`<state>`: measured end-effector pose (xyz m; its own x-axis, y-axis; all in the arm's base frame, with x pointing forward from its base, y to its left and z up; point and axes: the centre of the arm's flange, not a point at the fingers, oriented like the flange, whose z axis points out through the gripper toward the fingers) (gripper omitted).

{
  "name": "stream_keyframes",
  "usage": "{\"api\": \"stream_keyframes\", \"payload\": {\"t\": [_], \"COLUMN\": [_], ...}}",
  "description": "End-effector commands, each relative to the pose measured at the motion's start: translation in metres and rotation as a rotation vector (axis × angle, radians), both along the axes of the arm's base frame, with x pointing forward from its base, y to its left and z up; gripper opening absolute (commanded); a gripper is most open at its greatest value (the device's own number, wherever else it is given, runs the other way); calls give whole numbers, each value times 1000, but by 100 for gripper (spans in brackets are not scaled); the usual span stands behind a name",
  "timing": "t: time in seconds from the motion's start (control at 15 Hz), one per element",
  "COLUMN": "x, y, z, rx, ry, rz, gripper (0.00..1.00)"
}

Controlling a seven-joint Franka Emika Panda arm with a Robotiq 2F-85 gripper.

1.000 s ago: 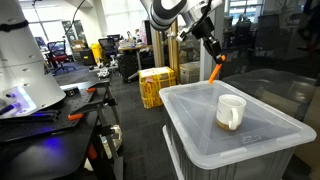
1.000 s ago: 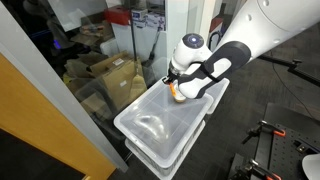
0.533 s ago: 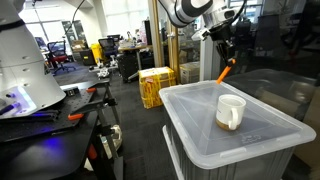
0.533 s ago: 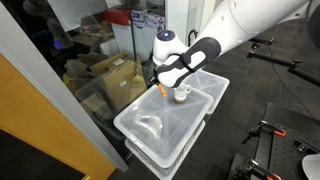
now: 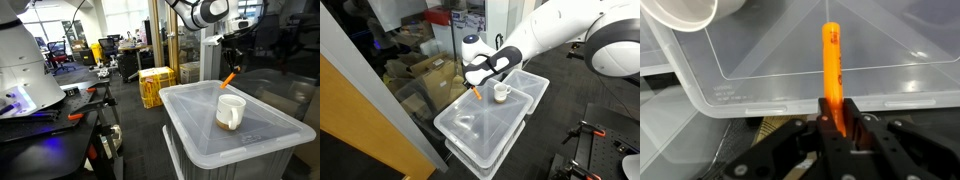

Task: Remove the marker from the mug and put it on the storage box

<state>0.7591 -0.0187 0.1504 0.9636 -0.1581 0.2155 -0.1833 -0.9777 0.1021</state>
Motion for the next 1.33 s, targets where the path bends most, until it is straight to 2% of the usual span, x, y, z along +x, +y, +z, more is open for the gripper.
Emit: {"api": "stream_keyframes", "payload": {"t": [0.0,0.8,0.87,0.93,1.07,1.27], "x": [36,44,44,45,46,48], "y": [1,4,5,5,5,6], "z": [-9,-23,-23,-23,-24,-24], "rx": [2,-29,-30,-30,-30,-32], "ry": [50,82,86,87,88,72], "rz": [41,61,61,60,58,44], "gripper": [5,5,7,44,52,74]}}
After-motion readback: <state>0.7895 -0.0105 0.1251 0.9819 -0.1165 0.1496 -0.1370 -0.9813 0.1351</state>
